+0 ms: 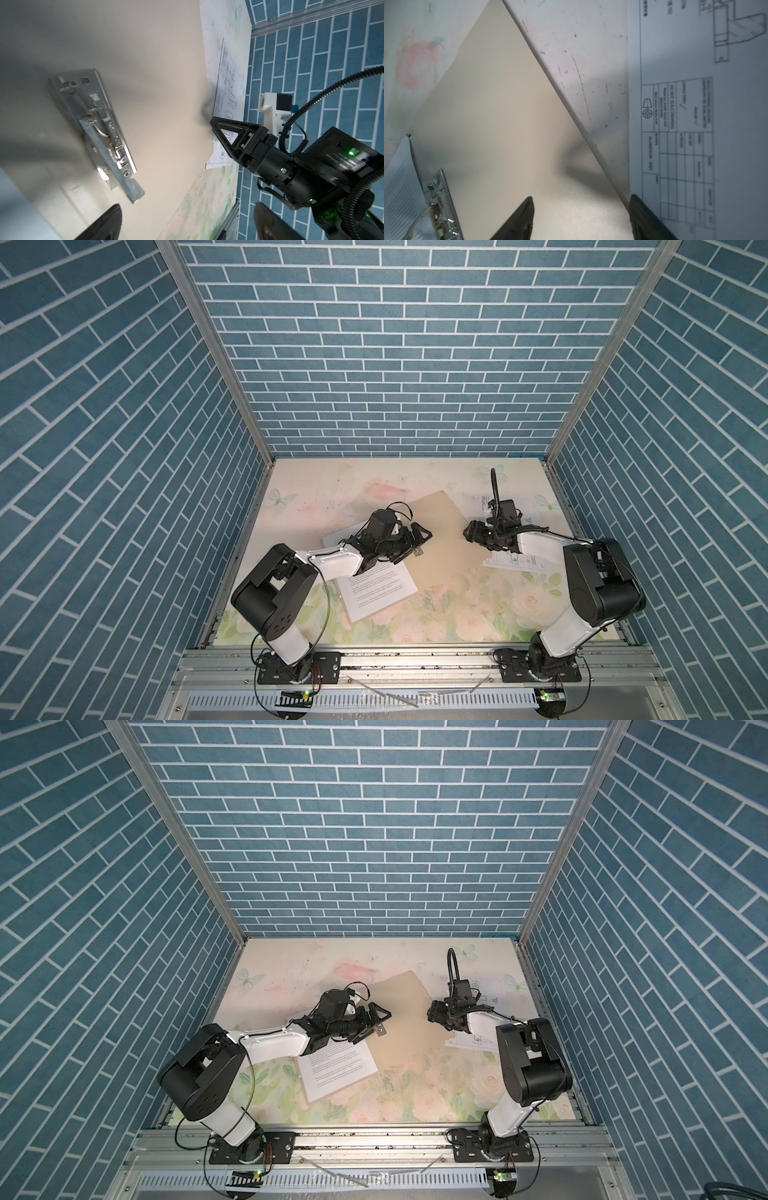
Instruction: Put the files into the folder
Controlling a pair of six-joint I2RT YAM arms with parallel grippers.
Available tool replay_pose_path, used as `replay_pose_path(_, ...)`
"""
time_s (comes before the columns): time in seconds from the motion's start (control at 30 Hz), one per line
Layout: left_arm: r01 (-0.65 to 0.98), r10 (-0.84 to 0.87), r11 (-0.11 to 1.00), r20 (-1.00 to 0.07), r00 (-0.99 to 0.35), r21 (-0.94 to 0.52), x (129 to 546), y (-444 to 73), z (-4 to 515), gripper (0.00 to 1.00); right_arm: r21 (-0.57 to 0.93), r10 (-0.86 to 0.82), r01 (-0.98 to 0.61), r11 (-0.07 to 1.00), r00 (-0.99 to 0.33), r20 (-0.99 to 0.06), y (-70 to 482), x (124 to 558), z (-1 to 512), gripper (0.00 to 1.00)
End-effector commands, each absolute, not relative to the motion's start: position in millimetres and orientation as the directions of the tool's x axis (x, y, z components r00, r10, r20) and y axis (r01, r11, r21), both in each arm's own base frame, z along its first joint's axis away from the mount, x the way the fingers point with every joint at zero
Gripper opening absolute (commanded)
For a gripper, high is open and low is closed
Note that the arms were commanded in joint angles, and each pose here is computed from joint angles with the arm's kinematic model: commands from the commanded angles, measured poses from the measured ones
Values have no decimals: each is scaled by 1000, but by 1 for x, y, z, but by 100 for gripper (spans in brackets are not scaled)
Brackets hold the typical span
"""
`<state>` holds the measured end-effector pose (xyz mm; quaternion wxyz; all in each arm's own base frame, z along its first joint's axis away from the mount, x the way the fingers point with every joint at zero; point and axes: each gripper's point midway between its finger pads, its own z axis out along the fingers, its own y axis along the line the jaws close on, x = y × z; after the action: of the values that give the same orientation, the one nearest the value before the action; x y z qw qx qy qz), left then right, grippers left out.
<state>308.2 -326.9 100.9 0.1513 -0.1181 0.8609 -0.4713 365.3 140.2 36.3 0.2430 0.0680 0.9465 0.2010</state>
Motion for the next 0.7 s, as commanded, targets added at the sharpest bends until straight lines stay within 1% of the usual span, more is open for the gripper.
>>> replay_pose_path(0.0,-63,-355,489,-132,-926,-870,314,-339,103,100,429,195,-9,903,-881,-431,146,367,37,72)
replay_pose_path(0.17,-66,-356,493,-132,-925,-868,320,-345,97,100,453,190,-14,891,-896,-400,150,360,32,69)
replay_pose_path(0.37,-61,-355,521,-151,-923,-851,330,-343,90,100,517,238,19,856,-902,-361,155,344,30,62)
replay_pose_path(0.6,-75,-362,559,-162,-918,-826,343,-324,82,100,547,287,69,834,-902,-324,154,326,27,57)
replay_pose_path(0.67,-58,-350,580,-184,-919,-813,346,-320,80,100,558,292,74,826,-904,-313,157,321,28,56)
